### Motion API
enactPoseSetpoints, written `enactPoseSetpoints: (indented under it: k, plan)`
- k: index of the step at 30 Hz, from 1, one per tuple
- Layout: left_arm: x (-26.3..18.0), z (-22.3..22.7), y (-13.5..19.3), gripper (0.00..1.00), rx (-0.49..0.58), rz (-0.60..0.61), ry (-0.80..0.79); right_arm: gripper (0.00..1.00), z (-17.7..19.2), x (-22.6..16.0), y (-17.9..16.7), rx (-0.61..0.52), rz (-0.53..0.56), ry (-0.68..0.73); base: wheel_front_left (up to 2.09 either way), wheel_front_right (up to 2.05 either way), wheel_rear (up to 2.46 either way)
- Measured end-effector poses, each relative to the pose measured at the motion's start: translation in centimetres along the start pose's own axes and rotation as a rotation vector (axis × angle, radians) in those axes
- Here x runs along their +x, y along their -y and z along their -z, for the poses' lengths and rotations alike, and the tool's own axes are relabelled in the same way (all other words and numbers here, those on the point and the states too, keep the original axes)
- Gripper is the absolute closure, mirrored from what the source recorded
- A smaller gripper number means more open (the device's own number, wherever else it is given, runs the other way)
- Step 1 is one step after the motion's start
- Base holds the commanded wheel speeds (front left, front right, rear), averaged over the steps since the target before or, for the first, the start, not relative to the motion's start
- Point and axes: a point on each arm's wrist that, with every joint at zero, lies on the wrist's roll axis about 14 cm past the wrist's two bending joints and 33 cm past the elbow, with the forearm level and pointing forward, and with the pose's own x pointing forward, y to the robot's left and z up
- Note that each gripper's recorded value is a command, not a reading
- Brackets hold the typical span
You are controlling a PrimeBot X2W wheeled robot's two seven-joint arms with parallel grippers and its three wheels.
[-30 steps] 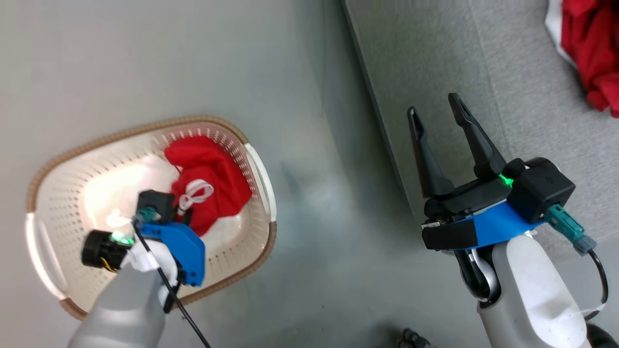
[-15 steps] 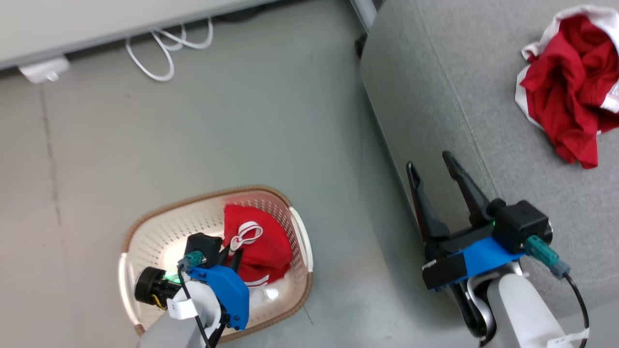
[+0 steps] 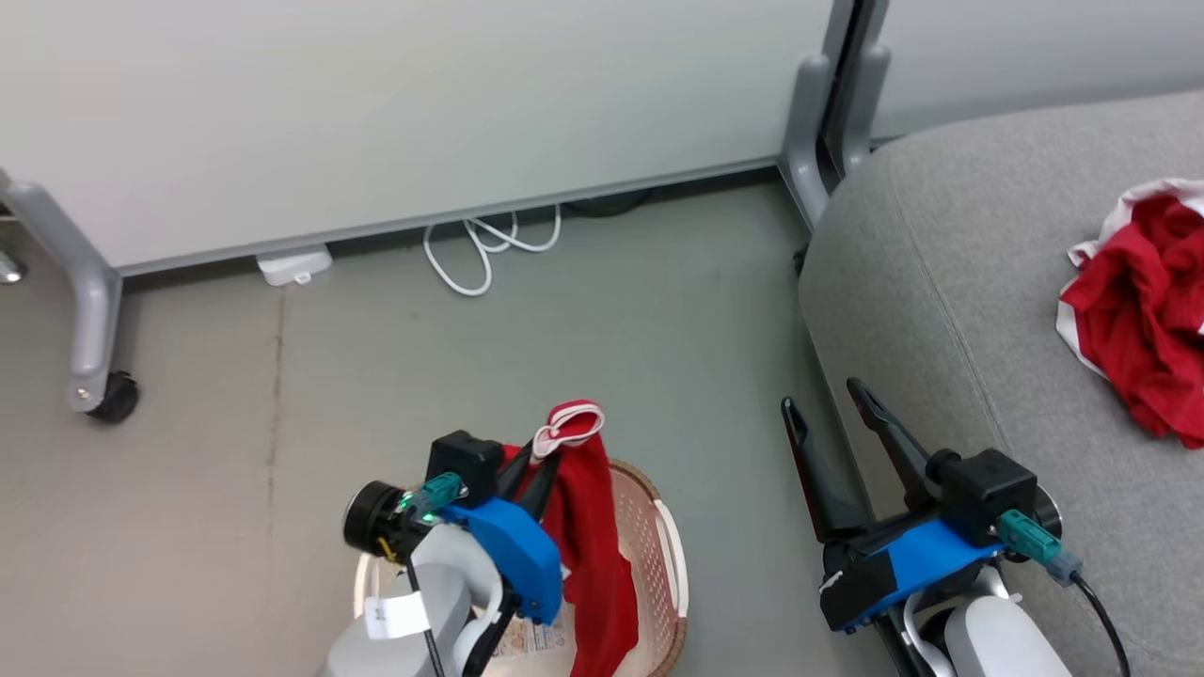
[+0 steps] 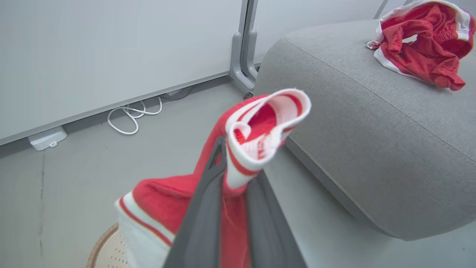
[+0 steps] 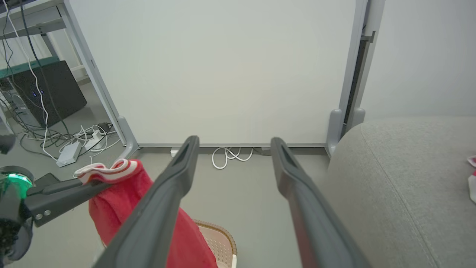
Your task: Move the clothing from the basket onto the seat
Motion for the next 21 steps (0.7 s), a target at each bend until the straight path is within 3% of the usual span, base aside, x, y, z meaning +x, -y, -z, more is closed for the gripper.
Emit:
enactPoseSetpoints:
  k: [14,21]
  plan:
    - [-0.8,-11.0,3.5,1.0,0.148,0.088,0.283,0.0,-0.8,-0.3,-3.3,0.009,-0.09,0.01,0.0,0.0,0.0]
    - [-1.0,-13.5,3.6,1.0,0.177,0.088,0.325,0.0,-0.9,-0.5,-4.4,0.012,-0.119,0.009,0.0,0.0,0.0]
